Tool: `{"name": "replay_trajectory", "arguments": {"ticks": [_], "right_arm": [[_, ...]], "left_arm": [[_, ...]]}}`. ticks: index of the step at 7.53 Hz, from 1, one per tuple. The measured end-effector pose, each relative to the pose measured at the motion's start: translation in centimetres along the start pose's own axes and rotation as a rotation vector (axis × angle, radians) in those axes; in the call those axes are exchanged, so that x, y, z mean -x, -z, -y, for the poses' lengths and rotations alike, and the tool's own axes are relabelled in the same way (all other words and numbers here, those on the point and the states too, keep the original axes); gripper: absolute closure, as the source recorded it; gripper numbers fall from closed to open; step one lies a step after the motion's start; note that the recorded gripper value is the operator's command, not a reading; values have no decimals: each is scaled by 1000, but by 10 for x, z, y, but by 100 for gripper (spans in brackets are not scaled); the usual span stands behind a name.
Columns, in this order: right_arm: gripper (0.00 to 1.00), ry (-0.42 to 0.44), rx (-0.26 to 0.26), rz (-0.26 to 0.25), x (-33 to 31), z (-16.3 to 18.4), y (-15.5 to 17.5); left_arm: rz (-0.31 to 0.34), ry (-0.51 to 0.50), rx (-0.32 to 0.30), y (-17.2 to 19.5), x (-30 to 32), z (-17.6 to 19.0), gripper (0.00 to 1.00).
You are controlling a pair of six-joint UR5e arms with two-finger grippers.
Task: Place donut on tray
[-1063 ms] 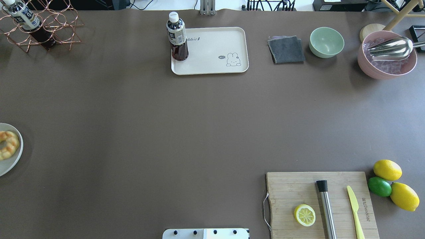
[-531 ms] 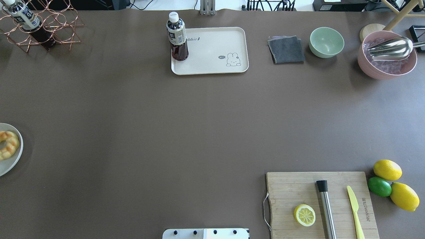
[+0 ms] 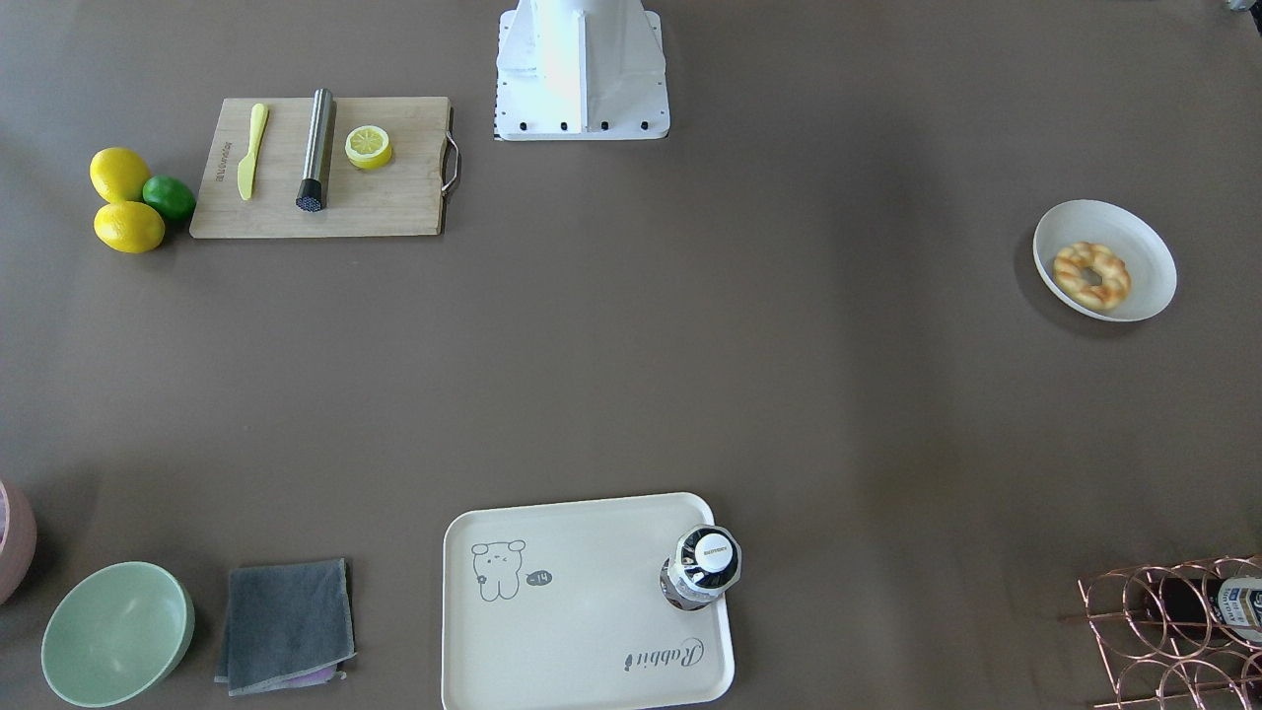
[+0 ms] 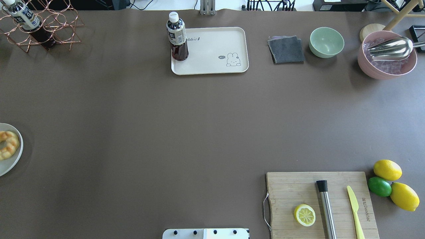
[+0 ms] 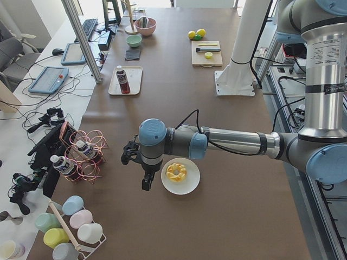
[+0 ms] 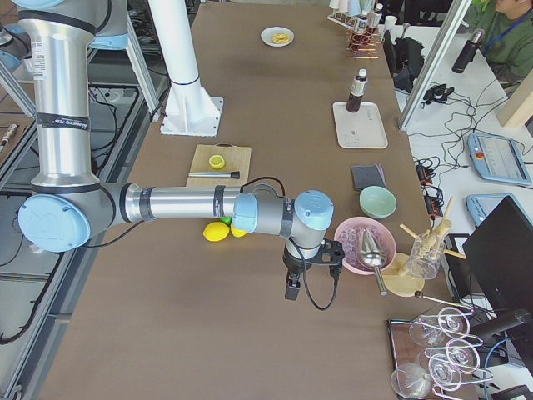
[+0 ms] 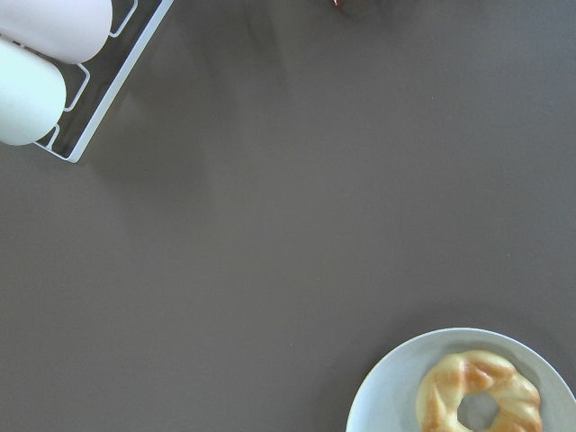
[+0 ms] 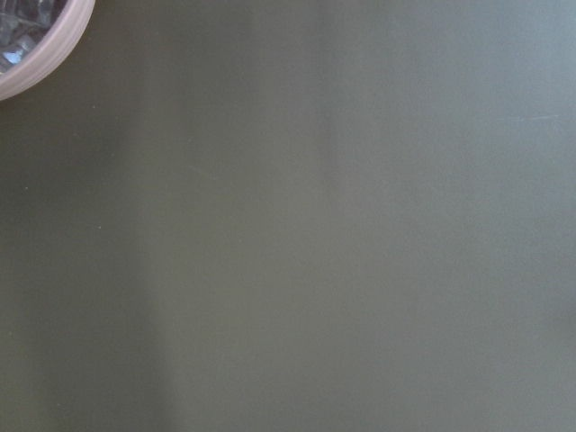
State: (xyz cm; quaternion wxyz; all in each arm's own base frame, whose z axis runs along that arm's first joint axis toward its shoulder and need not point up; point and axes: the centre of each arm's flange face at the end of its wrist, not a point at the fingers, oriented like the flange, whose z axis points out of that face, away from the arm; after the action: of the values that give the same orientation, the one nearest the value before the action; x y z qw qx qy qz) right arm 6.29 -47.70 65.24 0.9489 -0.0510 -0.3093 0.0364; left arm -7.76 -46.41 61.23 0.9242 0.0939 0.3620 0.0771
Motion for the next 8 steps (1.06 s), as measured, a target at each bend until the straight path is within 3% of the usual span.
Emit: {"name": "replay_trajectory", "arguments": {"ticks": [2, 4, 5, 6, 8], "right_arm": [[0, 29, -27, 29, 5, 2, 2], [0, 135, -154, 65, 18, -1, 15], [0, 200, -226, 108, 27, -5, 22], [0, 244, -258, 160, 37, -9, 24], [0, 258, -244, 189, 74, -6, 13]], "left_arm": [[-44, 2, -8, -1, -3, -8, 3], [-137, 1, -23, -3, -10, -9, 2], [-155, 2, -22, -9, -8, -12, 2], [-160, -2, -22, -17, -3, -15, 2], [-156, -16, -27, -50, 21, -27, 3]]}}
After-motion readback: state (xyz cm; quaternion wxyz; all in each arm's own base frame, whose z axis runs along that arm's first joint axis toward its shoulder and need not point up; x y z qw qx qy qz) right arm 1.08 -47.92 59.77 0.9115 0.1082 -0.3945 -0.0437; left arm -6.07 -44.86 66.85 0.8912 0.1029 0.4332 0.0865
